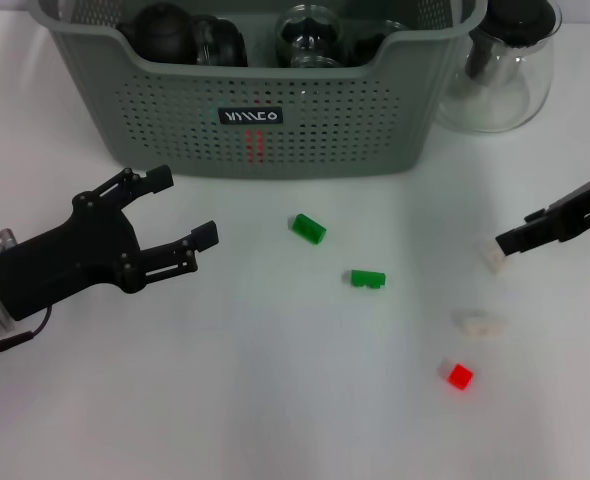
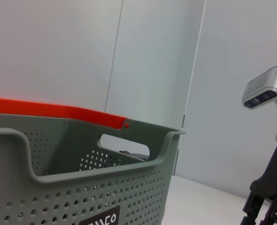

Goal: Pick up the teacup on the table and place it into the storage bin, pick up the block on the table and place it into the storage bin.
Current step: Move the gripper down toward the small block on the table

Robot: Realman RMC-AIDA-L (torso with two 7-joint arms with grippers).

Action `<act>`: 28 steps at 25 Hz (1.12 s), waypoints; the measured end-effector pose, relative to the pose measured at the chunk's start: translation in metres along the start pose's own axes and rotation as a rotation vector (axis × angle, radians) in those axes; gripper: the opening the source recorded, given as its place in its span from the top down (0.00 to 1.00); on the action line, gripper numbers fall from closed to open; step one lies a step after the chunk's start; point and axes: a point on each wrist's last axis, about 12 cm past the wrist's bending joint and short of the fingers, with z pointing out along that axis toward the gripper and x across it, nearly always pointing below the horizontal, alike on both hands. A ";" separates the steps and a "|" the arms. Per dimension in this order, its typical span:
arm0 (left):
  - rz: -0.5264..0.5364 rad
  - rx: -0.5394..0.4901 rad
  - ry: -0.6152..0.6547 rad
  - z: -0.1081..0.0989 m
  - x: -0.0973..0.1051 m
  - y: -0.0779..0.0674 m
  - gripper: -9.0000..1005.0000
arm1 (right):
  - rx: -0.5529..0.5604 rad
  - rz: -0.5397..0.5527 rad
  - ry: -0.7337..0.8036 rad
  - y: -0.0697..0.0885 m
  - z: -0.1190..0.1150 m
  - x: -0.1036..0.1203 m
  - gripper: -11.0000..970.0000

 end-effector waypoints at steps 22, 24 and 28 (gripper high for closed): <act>-0.008 -0.029 0.017 0.002 0.004 0.002 0.06 | 0.141 -0.072 0.103 0.012 0.046 -0.011 0.49; -0.009 -0.030 0.017 0.001 0.004 0.002 0.06 | 0.151 -0.077 0.109 0.013 0.049 -0.012 0.49; -0.009 -0.030 0.017 0.001 0.004 0.002 0.06 | 0.173 -0.100 0.126 0.016 0.053 -0.012 0.49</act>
